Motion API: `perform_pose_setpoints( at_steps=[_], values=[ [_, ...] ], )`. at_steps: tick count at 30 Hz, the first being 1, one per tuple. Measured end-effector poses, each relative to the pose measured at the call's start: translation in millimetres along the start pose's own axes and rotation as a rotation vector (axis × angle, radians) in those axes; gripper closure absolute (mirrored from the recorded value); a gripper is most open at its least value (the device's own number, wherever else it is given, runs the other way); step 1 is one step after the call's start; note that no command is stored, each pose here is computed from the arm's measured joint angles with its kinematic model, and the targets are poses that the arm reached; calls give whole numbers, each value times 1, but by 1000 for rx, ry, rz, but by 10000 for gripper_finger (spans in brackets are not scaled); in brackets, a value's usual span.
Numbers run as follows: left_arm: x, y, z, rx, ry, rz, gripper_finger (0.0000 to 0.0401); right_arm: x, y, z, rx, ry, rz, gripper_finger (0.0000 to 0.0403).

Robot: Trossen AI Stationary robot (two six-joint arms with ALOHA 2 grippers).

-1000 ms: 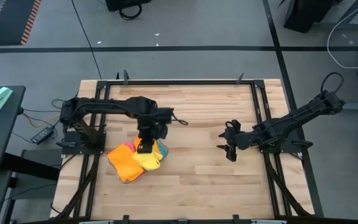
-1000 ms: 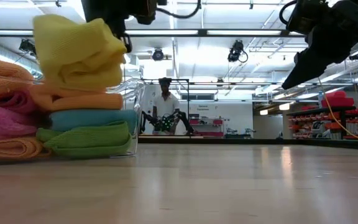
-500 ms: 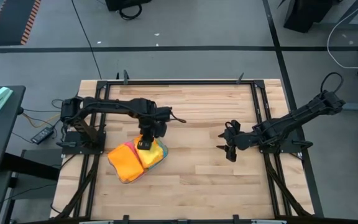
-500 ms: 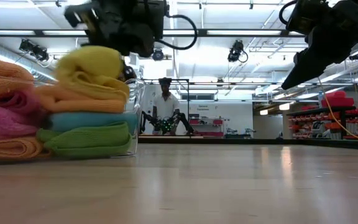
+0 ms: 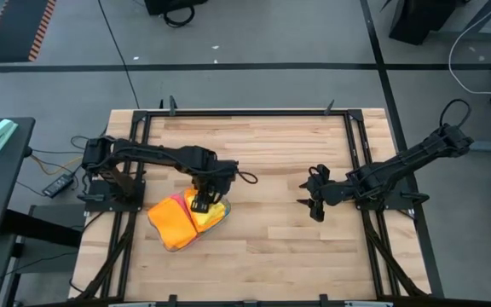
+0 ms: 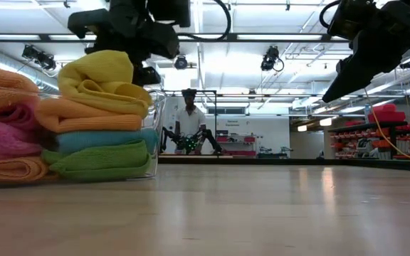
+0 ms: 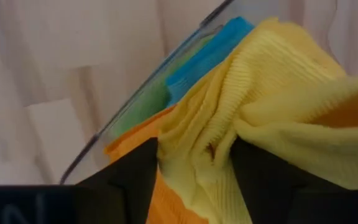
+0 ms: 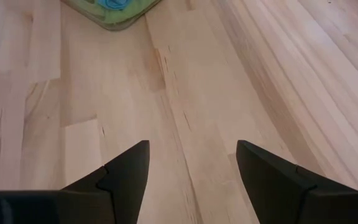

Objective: Fold microfiber towels
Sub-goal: Put the folded yellow microfiber cloth into the transparent bin

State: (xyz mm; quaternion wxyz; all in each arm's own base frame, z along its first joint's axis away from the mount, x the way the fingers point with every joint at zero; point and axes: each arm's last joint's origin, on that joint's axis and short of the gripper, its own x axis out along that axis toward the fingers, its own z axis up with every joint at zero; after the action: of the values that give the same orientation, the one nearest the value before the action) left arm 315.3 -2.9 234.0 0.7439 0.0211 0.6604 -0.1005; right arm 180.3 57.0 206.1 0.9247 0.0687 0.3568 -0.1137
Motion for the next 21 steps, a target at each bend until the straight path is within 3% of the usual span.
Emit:
perform_pose_setpoints(
  at_steps=[8,21],
  values=[
    [-33,0,7,-69,-4,79,164,0,1,1,5,-10,5,154],
    [-36,-2,4,-159,32,75,185,0,1,1,2,-12,7,154]
  ],
)
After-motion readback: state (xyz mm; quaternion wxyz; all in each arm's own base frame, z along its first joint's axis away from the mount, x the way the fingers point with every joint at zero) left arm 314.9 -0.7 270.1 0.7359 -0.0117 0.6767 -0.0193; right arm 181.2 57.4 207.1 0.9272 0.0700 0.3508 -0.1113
